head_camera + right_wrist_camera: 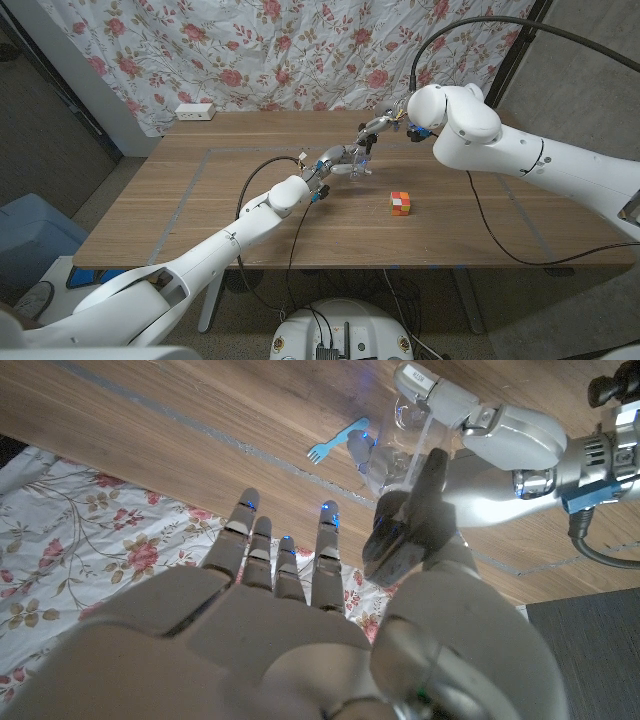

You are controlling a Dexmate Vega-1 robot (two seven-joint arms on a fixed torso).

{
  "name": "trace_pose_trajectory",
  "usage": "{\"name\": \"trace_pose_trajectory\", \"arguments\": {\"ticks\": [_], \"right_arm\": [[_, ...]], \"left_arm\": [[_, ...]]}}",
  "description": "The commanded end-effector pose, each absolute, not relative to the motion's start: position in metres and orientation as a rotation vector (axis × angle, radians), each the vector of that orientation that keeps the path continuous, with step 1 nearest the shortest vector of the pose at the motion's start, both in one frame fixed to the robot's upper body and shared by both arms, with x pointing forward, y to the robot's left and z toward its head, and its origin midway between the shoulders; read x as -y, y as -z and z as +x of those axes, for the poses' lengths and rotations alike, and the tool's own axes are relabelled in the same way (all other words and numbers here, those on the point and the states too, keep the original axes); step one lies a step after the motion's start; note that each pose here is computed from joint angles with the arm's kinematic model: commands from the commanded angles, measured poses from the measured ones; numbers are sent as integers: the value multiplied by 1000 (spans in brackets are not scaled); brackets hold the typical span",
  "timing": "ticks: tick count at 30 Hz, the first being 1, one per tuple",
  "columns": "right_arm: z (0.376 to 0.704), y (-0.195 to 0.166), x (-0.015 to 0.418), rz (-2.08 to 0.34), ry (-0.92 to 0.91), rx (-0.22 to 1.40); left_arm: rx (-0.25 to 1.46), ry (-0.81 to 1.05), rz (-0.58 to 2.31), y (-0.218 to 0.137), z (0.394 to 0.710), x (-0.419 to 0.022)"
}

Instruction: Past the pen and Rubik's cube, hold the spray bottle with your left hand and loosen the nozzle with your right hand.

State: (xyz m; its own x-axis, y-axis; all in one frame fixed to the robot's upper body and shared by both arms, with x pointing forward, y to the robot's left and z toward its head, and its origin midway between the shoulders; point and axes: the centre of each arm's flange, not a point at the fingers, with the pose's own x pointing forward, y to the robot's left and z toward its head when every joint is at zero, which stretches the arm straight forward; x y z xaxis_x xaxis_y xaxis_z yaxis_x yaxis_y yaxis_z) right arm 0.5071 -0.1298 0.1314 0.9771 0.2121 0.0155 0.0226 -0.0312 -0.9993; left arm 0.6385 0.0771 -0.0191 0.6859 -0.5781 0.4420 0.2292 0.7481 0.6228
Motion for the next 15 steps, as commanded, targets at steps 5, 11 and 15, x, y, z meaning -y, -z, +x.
{"name": "trace_pose_trajectory", "arguments": {"ticks": [5,11,15], "right_arm": [[506,-128,125,-1603,-119,191],[507,-127,123,-1610,-121,193],[507,-127,123,-1603,-115,200]], "left_arm": [[667,494,555,23,638,-75],[668,495,555,23,639,-75],[666,495,554,23,639,-75]]}}
